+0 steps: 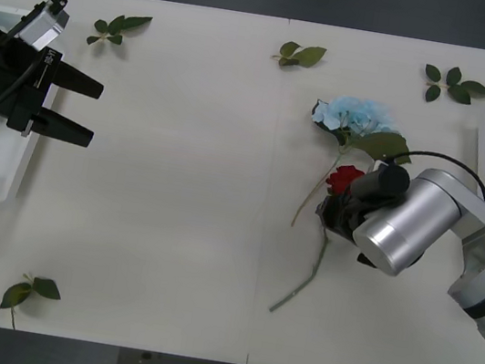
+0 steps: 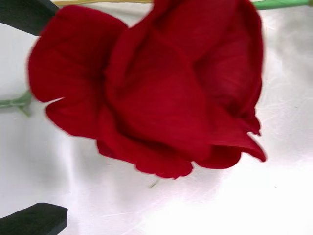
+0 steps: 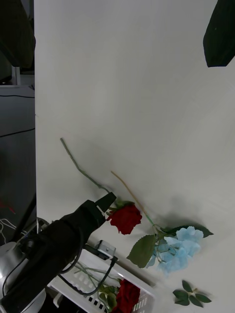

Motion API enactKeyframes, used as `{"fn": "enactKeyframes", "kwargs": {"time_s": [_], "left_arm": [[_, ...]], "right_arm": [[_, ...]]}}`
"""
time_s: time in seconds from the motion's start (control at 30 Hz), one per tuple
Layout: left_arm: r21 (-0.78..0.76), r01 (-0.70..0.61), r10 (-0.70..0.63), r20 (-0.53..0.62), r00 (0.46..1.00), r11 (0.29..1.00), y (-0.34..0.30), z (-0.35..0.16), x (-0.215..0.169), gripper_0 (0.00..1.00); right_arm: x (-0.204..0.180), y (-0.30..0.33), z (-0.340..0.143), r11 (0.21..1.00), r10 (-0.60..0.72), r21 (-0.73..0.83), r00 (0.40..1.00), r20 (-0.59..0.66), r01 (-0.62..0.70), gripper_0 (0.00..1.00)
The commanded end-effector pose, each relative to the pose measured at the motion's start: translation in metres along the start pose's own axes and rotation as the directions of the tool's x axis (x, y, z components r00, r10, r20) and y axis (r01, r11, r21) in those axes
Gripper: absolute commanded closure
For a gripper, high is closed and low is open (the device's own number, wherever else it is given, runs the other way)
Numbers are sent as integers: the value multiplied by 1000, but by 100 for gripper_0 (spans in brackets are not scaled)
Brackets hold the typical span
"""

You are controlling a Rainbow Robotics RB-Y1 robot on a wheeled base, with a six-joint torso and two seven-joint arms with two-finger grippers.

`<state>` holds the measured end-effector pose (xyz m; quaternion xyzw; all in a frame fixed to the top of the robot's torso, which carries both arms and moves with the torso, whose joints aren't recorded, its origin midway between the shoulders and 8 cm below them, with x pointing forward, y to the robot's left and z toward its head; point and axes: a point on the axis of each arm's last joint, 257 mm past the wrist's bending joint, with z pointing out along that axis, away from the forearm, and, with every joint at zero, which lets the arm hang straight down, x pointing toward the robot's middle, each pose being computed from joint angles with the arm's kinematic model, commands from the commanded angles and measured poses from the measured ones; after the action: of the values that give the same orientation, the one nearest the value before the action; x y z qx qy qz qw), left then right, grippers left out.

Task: Put the red flowers into the right box and the blue flowers into the left box

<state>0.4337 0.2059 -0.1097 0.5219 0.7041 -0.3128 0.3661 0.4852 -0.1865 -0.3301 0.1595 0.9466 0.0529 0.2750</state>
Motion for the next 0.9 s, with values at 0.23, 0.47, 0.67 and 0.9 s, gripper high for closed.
{"fn": "enactKeyframes", "kwargs": {"time_s": [0.23,0.47,0.67,0.9], "left_arm": [[-26,-80,80,-9,997,996,5,-11,-18,0],[-26,-80,80,-9,997,996,5,-11,-18,0],[-26,-80,80,-9,997,996,5,-11,-18,0],[-26,-80,80,-9,997,996,5,-11,-18,0]], "right_arm": [[-1,30,-1,998,-46,-31,999,3,46,0],[1,28,7,998,-58,-21,998,2,58,0],[2,27,10,998,-58,-17,998,1,58,0],[3,25,13,998,-54,-12,999,-3,54,0]]}}
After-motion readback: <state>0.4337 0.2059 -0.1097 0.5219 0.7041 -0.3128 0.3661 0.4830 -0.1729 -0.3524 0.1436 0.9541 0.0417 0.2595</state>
